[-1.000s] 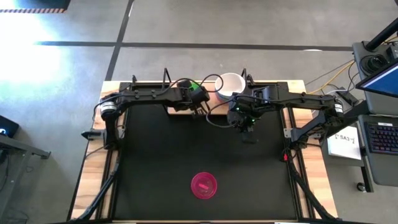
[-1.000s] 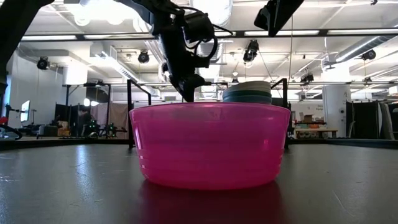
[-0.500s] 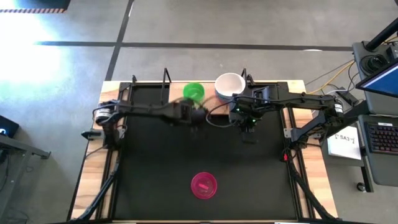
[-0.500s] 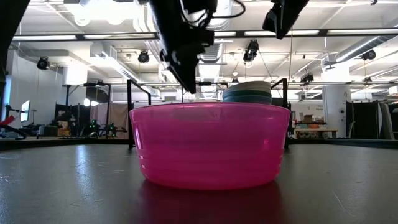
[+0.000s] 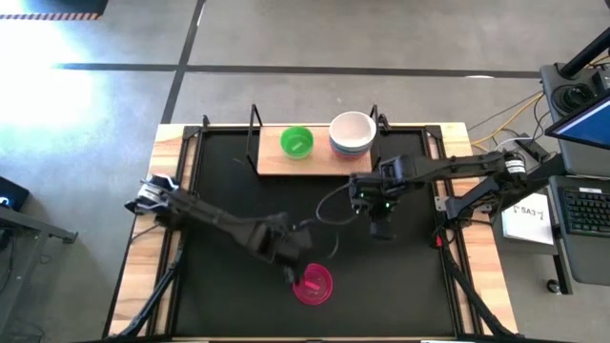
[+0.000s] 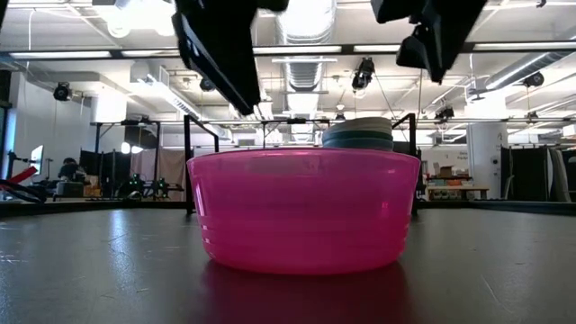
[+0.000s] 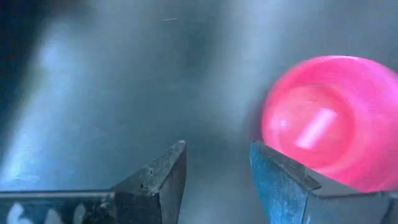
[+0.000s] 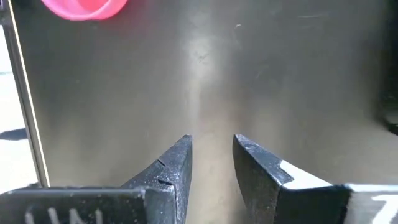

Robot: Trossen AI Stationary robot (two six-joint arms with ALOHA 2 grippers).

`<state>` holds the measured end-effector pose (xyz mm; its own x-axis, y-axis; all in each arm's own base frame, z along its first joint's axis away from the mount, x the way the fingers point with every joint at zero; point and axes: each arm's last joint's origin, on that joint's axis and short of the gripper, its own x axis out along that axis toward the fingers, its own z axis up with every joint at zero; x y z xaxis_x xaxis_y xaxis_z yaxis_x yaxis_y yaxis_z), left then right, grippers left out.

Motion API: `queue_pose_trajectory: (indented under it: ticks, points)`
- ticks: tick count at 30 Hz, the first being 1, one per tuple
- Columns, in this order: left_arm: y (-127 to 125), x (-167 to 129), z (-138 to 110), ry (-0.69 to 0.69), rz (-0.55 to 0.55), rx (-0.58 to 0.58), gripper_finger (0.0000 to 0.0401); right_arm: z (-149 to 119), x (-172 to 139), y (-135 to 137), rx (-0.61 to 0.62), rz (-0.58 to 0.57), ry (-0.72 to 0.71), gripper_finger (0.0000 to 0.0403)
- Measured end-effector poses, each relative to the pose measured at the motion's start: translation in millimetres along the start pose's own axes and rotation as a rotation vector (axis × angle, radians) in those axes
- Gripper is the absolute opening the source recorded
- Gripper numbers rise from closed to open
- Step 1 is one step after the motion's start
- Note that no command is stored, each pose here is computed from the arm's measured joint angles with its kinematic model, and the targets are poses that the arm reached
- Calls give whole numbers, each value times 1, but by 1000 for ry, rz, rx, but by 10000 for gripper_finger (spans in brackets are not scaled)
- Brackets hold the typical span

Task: Place and stack bowls onto a shelf
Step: Stack the transparent red bowl on top of the transparent green bowl

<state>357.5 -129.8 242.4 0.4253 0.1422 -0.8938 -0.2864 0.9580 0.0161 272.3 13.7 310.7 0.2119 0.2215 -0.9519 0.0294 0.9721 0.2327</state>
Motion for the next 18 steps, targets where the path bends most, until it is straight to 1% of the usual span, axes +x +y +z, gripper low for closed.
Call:
queue_pose_trajectory:
  ticks: [3,6,10,13,18]
  points:
    - [-21,-5,-10,-40,-61,3,159,0,14,8,-42,11,-13,105]
    - [-34,-3,-15,-62,-89,-26,159,0,26,17,-85,23,-38,105]
    - [-42,12,-22,-36,-52,-68,159,-4,41,28,-177,37,-39,105]
    - [-48,26,-28,3,-39,-75,159,-8,51,39,-234,49,-43,105]
    - [-54,42,-33,25,-25,-82,159,-15,59,52,-266,57,-31,105]
